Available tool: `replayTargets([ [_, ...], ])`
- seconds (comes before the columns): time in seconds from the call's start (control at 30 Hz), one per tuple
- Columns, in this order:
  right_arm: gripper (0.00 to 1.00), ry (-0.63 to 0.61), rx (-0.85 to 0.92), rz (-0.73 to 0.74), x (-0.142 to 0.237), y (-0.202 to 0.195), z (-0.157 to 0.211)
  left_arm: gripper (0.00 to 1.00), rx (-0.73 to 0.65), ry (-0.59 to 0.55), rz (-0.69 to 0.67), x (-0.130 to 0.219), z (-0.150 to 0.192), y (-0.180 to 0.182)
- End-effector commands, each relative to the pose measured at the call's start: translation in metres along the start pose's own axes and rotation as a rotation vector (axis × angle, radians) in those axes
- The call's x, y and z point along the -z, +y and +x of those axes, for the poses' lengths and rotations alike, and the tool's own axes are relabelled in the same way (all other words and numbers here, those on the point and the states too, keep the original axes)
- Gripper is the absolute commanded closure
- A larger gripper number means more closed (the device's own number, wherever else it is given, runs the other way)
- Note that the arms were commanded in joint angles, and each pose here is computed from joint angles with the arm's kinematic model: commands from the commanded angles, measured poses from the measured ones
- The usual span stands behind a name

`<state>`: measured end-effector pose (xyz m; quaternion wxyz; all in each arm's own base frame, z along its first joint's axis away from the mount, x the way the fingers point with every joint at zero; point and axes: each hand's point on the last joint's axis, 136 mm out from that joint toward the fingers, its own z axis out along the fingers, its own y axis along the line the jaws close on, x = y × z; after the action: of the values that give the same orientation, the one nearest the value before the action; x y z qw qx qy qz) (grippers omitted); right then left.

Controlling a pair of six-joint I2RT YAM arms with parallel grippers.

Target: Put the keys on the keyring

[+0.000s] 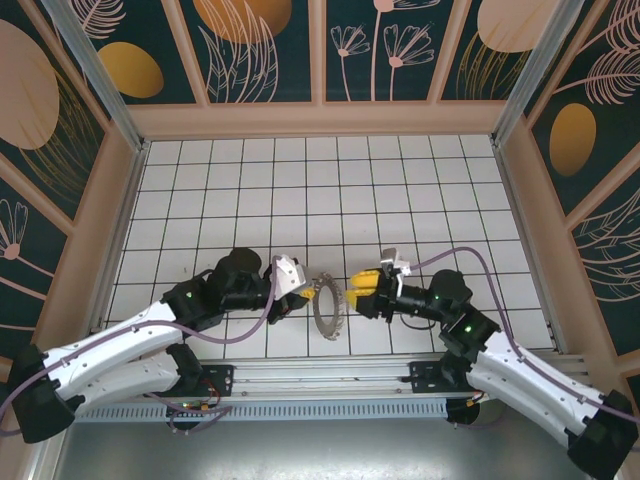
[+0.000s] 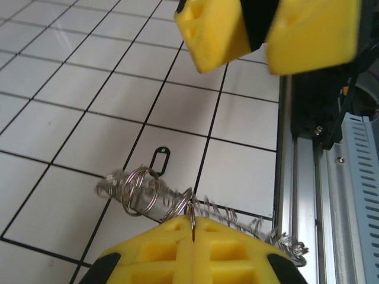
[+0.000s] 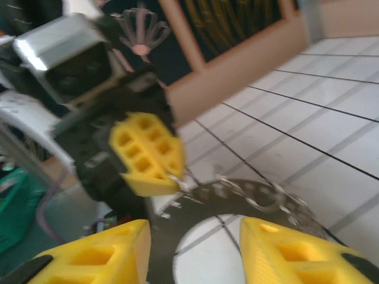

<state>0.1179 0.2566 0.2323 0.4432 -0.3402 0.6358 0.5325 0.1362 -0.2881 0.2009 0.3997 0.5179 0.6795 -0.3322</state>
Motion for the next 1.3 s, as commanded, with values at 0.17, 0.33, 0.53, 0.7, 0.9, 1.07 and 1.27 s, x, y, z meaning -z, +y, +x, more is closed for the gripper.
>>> replayTargets([
  [0.17, 0.69, 0.083, 0.258, -0.078, -0.027, 0.037, -0.013, 1.00, -0.127, -0.057, 0.050, 0.015, -0.013, -0.015],
  [0.33, 0.75, 0.140, 0.320, -0.013, -0.037, 0.032, -0.004, 1.00, -0.165, -0.083, 0.050, 0.021, -0.020, -0.017],
  [0.53, 0.70, 0.169, 0.418, 0.086, -0.041, 0.027, -0.001, 1.00, -0.188, -0.066, 0.077, 0.020, -0.018, -0.021],
  [0.7, 0.65, 0.173, 0.452, 0.088, -0.040, 0.030, 0.002, 1.00, -0.196, -0.063, 0.093, 0.019, -0.019, -0.023],
  [0.9, 0.64, 0.187, 0.474, 0.090, -0.043, 0.030, 0.006, 1.00, -0.196, -0.054, 0.112, 0.018, -0.018, -0.026],
  [1.07, 0.64, 0.188, 0.486, 0.079, -0.047, 0.030, 0.007, 1.00, -0.192, -0.063, 0.127, 0.018, -0.020, -0.028],
  [1.27, 0.67, 0.194, 0.494, 0.072, -0.053, 0.029, 0.011, 1.00, -0.189, -0.065, 0.136, 0.016, -0.019, -0.029],
])
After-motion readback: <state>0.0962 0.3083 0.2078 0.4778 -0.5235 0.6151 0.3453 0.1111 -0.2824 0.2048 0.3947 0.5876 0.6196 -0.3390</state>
